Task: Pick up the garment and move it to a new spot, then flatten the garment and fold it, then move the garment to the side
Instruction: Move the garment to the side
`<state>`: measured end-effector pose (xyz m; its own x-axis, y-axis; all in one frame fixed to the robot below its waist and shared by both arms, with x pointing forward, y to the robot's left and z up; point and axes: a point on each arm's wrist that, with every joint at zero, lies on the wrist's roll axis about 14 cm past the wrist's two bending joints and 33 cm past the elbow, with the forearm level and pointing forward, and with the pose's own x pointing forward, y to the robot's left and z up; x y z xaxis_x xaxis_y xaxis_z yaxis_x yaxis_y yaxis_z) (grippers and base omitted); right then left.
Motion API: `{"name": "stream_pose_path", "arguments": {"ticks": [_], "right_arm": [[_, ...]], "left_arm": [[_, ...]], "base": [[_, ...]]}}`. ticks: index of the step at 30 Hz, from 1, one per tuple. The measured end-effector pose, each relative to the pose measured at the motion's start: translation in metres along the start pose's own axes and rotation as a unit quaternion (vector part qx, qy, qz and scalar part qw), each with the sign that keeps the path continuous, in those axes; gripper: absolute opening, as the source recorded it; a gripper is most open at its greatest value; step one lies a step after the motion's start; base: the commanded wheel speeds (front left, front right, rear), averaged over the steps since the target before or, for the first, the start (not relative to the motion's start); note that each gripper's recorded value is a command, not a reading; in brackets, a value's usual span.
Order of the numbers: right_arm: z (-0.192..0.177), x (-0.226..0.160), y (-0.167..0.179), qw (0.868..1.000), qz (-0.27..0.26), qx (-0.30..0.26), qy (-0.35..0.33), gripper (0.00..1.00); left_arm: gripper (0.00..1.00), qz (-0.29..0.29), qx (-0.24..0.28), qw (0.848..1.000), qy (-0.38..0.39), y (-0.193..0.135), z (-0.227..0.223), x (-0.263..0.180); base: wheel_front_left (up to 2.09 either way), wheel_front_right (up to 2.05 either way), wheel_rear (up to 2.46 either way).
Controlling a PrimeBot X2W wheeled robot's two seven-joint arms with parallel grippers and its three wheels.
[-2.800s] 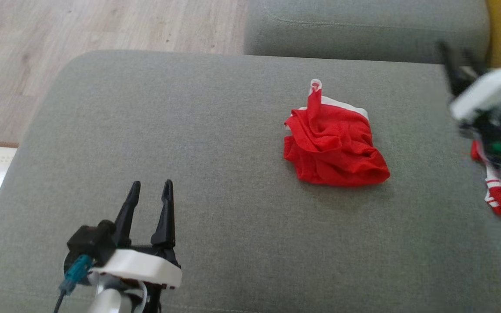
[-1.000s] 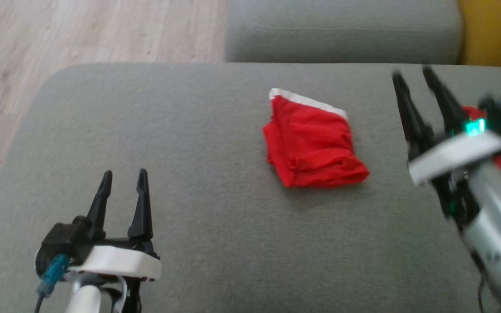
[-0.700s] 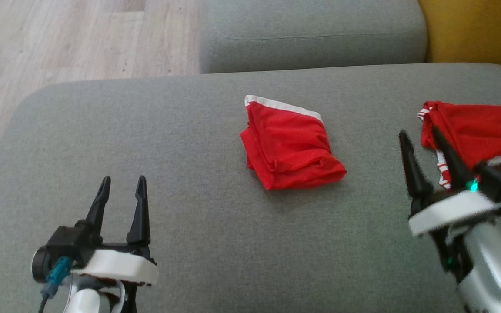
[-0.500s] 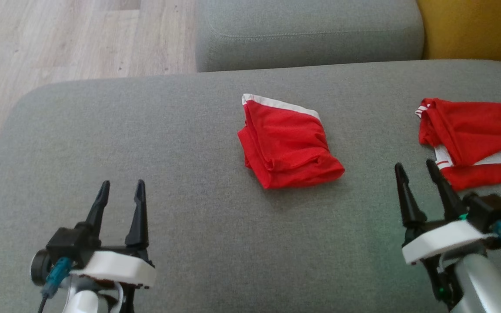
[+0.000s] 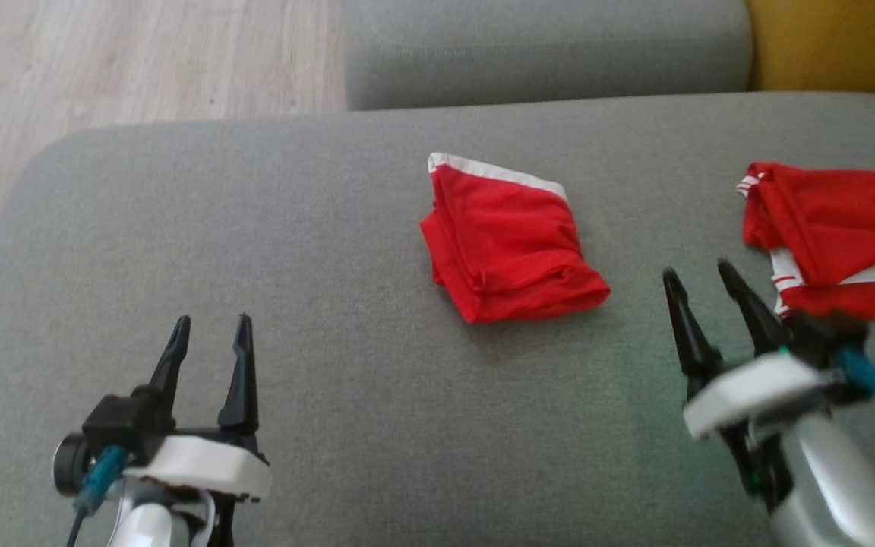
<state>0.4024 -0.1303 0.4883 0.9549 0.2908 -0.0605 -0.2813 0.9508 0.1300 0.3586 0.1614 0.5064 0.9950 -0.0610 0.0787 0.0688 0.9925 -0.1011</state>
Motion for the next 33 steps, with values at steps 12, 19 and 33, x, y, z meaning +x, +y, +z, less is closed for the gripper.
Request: {"name": "stream_pose_path", "arguments": {"ticks": [12, 19, 33], "right_arm": [[0.04, 0.12, 0.018, 0.996, 0.057, -0.036, 0.06, 1.0], [-0.042, 0.141, 0.01, 0.967, 0.031, 0.007, 0.254, 1.0], [-0.11, 0.127, 0.027, 0.898, 0.029, 0.091, 0.428, 0.19]], "left_arm": [[1.0, 0.017, 0.0, 1.0, -0.002, 0.01, 0.002, 0.008], [1.0, 0.056, 0.002, 0.998, 0.005, 0.031, -0.001, 0.004], [1.0, 0.087, 0.005, 0.996, 0.022, 0.045, -0.01, 0.002]], "base": [[0.0, 0.0, 0.0], [0.0, 0.0, 0.0], [0.0, 0.0, 0.0]]}}
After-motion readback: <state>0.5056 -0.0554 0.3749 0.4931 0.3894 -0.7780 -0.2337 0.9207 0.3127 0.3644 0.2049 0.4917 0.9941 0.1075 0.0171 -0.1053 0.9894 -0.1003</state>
